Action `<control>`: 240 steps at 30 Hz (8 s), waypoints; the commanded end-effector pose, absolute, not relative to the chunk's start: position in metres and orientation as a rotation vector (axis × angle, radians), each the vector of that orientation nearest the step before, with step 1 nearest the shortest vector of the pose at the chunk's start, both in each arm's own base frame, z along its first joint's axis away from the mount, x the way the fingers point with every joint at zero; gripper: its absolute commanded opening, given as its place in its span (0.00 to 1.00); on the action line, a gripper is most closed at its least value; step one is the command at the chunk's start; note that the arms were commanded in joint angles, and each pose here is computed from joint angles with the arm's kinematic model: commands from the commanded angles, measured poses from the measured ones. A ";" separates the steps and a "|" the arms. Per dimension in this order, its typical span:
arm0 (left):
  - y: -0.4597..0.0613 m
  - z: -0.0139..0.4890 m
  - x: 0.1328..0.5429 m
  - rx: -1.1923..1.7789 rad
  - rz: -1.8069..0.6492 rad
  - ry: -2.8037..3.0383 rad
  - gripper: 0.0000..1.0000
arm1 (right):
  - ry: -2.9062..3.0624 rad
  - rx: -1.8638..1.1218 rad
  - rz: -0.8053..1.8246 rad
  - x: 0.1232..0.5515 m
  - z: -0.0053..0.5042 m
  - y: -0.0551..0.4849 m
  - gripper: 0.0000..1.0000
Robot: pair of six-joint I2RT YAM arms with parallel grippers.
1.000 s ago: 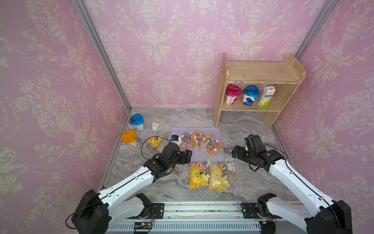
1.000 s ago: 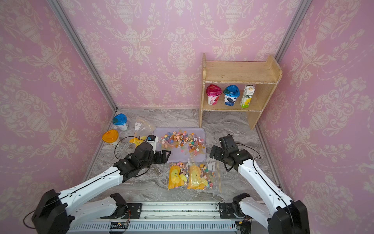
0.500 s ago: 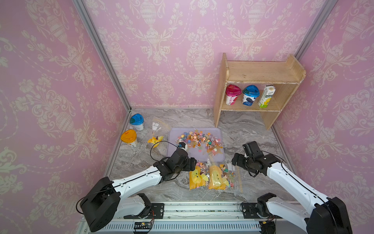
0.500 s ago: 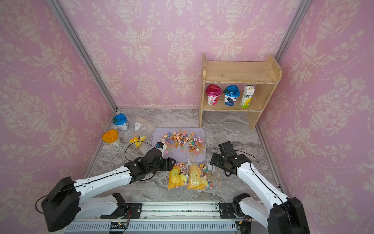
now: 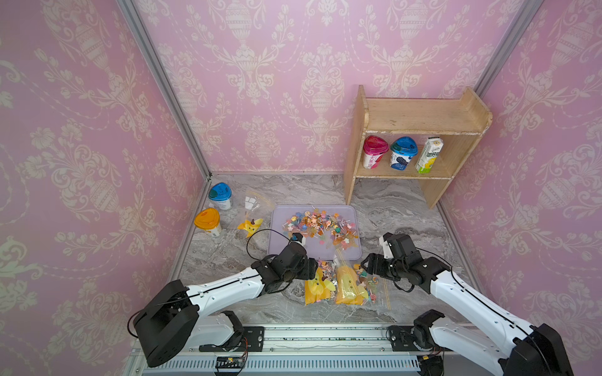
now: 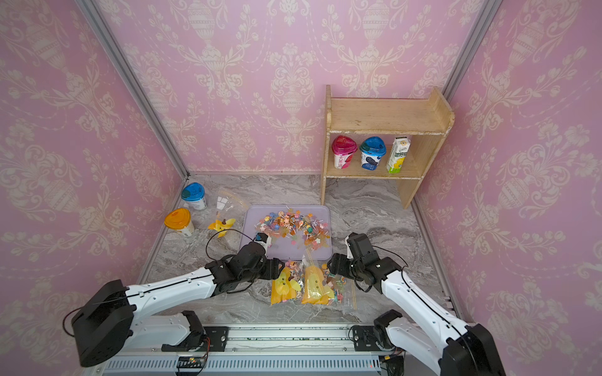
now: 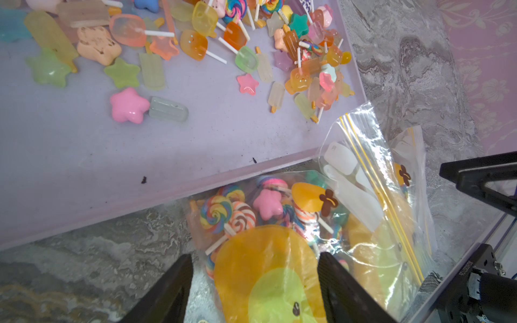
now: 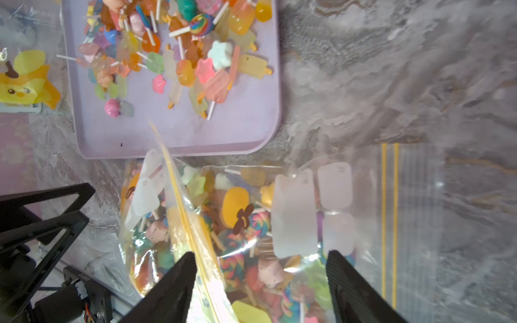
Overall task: Pour candies out of the ziploc bag
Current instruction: Open the ziploc bag at the center of the board.
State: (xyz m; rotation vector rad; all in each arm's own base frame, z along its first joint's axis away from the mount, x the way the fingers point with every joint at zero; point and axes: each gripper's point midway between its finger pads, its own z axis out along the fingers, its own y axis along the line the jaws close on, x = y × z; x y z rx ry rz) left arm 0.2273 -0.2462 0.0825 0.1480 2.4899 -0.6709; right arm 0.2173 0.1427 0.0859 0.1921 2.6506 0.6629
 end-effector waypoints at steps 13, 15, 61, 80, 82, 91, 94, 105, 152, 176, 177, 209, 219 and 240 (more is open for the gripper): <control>-0.262 0.096 0.220 0.156 -0.814 2.462 0.64 | 2.671 -0.025 0.777 0.221 0.078 0.192 0.39; -0.264 0.097 0.220 0.164 -0.821 2.464 0.64 | 2.669 -0.040 0.789 0.222 0.078 0.197 0.37; -0.376 0.128 0.221 0.378 -1.144 2.396 0.48 | 2.567 -0.199 0.870 0.194 0.109 0.228 0.00; -0.374 0.112 0.220 0.400 -1.083 2.442 0.10 | 2.549 -0.194 0.849 0.194 0.113 0.224 0.00; -0.374 0.111 0.220 0.399 -1.086 2.442 0.05 | 2.548 -0.188 0.844 0.195 0.114 0.223 0.00; -0.376 0.117 0.221 0.395 -1.093 2.429 0.00 | 2.554 -0.191 0.840 0.194 0.112 0.224 0.05; -0.376 0.121 0.222 0.397 -1.093 2.416 0.00 | 2.561 -0.197 0.840 0.193 0.112 0.225 0.10; -0.382 0.120 0.226 0.404 -1.074 2.434 0.35 | 2.553 -0.229 0.840 0.192 0.115 0.230 0.11; -0.376 0.120 0.231 0.397 -1.009 2.445 0.39 | 2.554 0.009 0.803 0.205 0.094 0.187 0.30; -0.375 0.113 0.230 0.392 -1.005 2.468 0.33 | 2.572 -0.065 0.806 0.200 0.087 0.204 0.29; -0.375 0.114 0.229 0.392 -1.008 2.465 0.34 | 2.576 -0.062 0.799 0.200 0.086 0.203 0.29; -0.378 0.100 0.233 0.371 -1.027 2.482 0.35 | 2.583 -0.063 0.789 0.201 0.085 0.204 0.29; -0.367 0.089 0.227 0.385 -0.978 2.524 0.02 | 2.578 -0.059 0.785 0.201 0.086 0.202 0.29; -0.367 0.095 0.225 0.399 -1.005 2.486 0.00 | 2.522 -0.120 0.844 0.205 0.106 0.212 0.41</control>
